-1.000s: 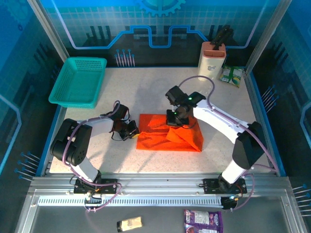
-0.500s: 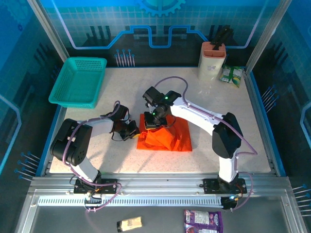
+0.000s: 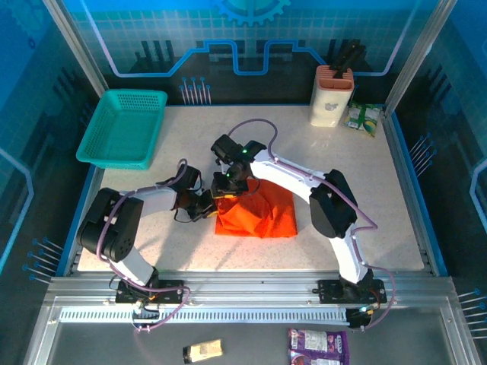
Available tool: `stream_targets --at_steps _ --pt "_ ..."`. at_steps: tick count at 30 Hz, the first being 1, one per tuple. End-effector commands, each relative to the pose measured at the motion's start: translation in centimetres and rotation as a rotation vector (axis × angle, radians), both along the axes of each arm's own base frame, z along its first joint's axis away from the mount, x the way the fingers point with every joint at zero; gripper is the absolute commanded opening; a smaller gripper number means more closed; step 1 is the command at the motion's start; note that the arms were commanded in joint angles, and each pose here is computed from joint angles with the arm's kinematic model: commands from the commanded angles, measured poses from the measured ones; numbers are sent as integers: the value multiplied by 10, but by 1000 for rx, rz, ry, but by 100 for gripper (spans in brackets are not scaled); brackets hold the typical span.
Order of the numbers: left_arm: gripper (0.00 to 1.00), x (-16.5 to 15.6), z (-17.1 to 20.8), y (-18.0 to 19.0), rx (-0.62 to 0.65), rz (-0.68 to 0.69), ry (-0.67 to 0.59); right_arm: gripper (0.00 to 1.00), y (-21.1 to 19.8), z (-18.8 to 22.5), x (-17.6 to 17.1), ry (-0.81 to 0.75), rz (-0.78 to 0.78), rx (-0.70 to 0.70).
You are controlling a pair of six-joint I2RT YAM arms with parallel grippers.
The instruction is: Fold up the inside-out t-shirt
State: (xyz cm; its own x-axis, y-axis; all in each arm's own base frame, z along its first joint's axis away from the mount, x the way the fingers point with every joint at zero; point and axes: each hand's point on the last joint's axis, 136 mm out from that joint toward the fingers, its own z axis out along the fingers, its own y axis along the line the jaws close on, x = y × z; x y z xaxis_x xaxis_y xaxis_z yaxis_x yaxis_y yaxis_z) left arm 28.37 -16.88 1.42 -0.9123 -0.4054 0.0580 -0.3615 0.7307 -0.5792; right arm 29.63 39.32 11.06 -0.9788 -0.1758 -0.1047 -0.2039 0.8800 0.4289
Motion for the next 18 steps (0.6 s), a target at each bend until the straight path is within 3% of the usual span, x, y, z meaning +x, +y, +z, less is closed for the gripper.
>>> stream_targets --at_steps 1,8,16,18 --pt "7 -22 -6 14 72 27 75 42 10 34 1 -71 5 83" --pt "12 -18 28 28 143 40 9 45 -12 65 -4 -137 23 110" --pt "19 -5 75 19 92 11 -99 39 -72 37 -38 -68 96 -30" --pt "20 -1 83 12 77 -16 -111 38 -78 31 -46 -52 107 -11"
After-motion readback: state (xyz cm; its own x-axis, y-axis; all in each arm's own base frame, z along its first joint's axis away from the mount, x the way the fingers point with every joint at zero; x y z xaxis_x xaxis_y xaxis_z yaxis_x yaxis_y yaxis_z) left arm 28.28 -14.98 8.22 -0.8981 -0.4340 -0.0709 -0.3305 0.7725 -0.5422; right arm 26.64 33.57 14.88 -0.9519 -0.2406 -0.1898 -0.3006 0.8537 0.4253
